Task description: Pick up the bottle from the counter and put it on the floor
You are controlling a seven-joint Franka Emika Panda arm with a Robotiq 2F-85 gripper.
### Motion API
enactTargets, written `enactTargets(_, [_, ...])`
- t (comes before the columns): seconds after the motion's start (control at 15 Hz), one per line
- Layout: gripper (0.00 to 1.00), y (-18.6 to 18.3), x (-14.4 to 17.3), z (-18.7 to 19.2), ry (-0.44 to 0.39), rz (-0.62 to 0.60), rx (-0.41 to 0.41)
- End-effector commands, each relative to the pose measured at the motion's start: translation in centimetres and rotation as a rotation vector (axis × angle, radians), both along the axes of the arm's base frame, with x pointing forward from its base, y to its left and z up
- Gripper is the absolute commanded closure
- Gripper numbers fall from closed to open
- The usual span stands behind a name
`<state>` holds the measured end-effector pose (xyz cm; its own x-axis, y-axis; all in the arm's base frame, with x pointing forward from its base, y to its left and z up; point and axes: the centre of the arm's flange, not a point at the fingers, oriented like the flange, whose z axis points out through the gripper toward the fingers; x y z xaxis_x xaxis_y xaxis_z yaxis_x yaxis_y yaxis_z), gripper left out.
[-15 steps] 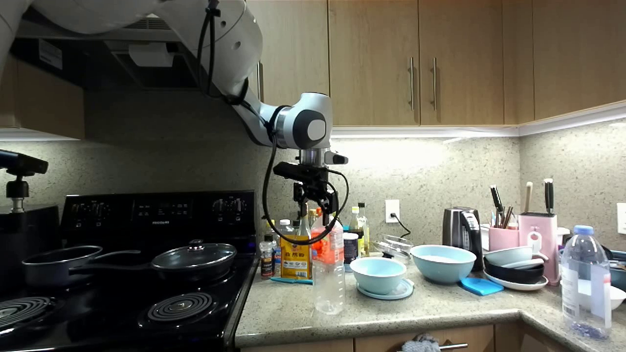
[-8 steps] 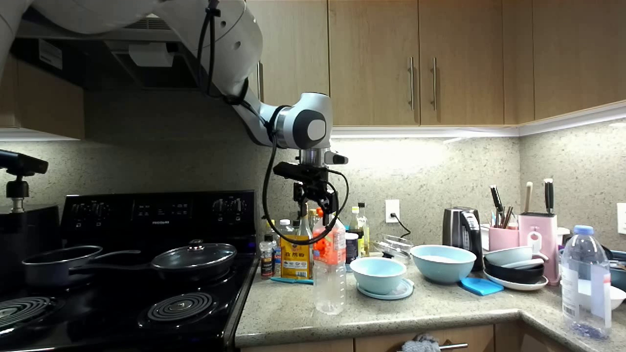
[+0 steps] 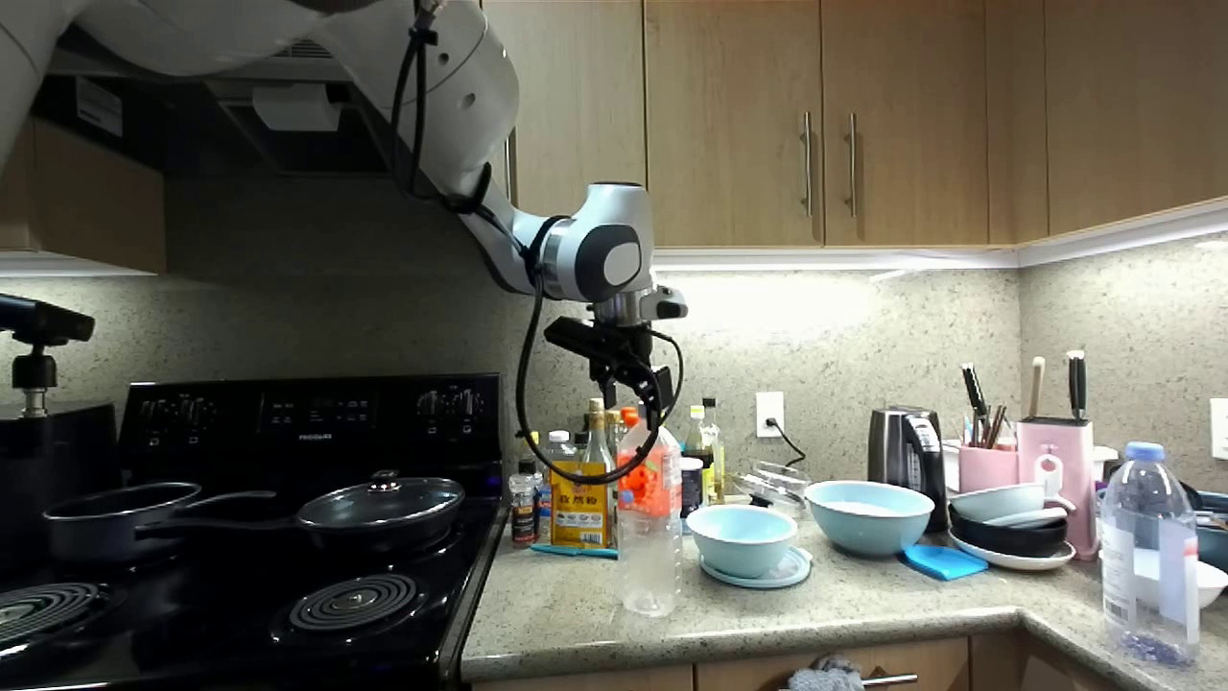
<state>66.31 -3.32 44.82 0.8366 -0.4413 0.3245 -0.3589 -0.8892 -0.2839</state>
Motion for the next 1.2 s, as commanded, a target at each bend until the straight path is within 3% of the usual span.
enactTargets(0.0, [0.0, 0.0, 0.3, -0.4, -0.046, -0.04, -0.026])
enactTargets(0.07, [0.0, 0.1, 0.3, -0.5, -0.048, -0.046, -0.056])
enactTargets(0.13, [0.0, -0.2, 0.4, -0.1, -0.033, -0.017, -0.023])
enactTargets(0.27, [0.0, -0.3, 0.5, -0.3, -0.037, -0.022, -0.041])
enactTargets(0.53, [0.0, -1.2, -0.6, -0.5, 0.049, 0.0, -0.133])
enactTargets(0.8, [0.0, -2.0, -1.0, -0.8, 0.062, -0.001, -0.176])
enactTargets(1.13, [0.0, -2.1, -0.1, -1.2, 0.07, 0.015, -0.155])
